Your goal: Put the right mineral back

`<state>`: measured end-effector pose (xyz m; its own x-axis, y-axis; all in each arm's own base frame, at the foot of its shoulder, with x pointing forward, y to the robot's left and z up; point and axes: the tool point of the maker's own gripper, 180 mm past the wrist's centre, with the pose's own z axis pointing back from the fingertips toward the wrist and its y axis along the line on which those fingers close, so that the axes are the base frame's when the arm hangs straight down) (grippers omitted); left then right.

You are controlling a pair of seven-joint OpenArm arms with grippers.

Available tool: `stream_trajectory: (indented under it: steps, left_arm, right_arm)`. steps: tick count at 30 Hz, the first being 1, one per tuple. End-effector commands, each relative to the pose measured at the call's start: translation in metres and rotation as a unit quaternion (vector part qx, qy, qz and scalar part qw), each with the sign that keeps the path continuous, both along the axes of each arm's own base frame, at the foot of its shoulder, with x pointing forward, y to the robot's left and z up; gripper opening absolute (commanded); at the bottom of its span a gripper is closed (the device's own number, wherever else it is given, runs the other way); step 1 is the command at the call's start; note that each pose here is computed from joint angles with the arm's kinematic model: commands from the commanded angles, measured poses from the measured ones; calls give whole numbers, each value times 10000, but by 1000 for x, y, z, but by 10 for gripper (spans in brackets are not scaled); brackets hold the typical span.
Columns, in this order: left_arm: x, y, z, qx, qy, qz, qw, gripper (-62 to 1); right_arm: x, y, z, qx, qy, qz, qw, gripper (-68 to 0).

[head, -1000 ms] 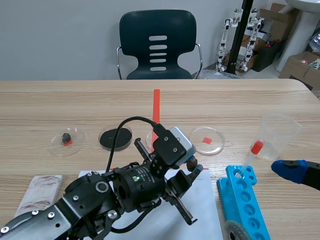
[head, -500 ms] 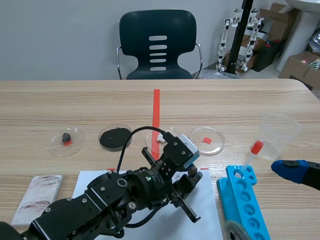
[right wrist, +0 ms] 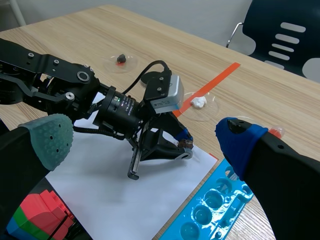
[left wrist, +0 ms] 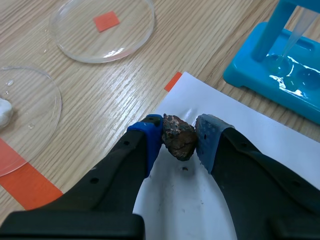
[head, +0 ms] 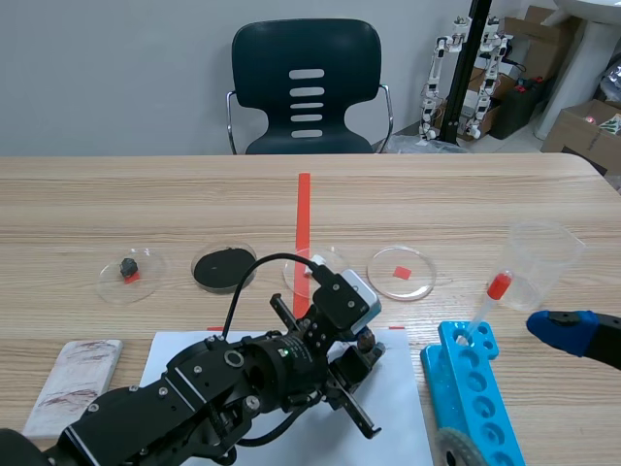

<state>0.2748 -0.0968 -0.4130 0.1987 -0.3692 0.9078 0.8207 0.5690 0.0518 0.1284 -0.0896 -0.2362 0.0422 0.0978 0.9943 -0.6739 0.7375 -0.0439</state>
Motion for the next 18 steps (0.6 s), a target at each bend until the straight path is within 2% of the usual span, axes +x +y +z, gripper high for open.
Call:
stream_trajectory:
  steps: [1, 3, 12, 18]
  left_arm:
    - [6, -6, 11, -165, -101, -26, 9998, -506]
    - [5, -6, 10, -151, -82, -25, 9998, -495]
    - [4, -5, 7, -74, -26, -20, 10000, -322]
    - [4, -4, 6, -63, -28, -20, 10000, -69]
  right_arm:
    - [4, 3, 11, 129, -175, 12, 9998, -84]
    - [4, 3, 11, 129, -175, 12, 9998, -84]
    - [4, 3, 11, 129, -175, 12, 9998, -84]
    - [4, 3, 11, 129, -175, 12, 9998, -84]
